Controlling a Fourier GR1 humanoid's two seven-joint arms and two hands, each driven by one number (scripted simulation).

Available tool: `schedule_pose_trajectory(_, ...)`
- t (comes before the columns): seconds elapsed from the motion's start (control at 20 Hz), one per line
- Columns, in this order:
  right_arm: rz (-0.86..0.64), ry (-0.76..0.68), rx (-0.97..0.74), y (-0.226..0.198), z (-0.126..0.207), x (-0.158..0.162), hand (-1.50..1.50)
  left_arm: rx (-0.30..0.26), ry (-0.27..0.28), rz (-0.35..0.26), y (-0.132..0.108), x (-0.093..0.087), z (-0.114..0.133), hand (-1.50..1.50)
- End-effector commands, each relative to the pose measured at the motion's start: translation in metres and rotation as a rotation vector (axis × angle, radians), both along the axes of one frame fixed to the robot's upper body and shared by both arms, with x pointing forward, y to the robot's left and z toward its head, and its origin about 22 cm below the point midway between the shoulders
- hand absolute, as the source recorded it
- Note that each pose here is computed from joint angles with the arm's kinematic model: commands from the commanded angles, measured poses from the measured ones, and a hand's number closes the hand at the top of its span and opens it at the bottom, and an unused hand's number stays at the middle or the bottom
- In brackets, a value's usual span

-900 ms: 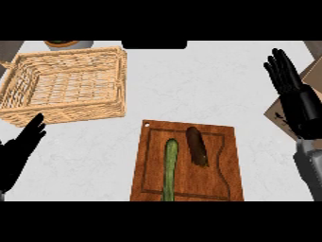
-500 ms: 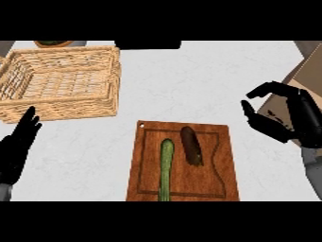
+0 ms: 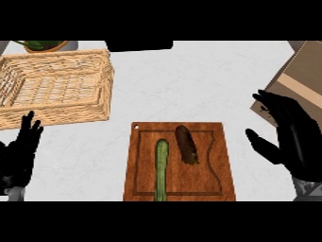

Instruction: Pick the sweet potato from the cutting board and place it in the cardboard box

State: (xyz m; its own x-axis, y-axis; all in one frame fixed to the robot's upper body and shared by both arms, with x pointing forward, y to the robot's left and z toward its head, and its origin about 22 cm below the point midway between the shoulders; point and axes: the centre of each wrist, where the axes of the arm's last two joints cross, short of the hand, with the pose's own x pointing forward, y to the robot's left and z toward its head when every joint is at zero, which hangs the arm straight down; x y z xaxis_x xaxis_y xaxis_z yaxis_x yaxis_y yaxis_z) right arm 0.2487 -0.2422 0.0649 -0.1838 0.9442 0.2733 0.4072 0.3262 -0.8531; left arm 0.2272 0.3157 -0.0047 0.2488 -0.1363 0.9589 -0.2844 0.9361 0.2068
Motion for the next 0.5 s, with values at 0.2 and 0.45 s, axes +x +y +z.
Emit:
schedule_pose_trajectory(0.2, -0.240, 0.137, -0.154, 0.057, 0.000, -0.042, -1.50, -0.002, -0.015, 0.002, -0.016, 0.006, -0.009, 0.00)
schedule_pose_trajectory(0.45, -0.329, 0.272, -0.202, 0.125, 0.011, -0.067, -1.50, -0.001, -0.040, -0.029, -0.027, 0.013, -0.010, 0.00)
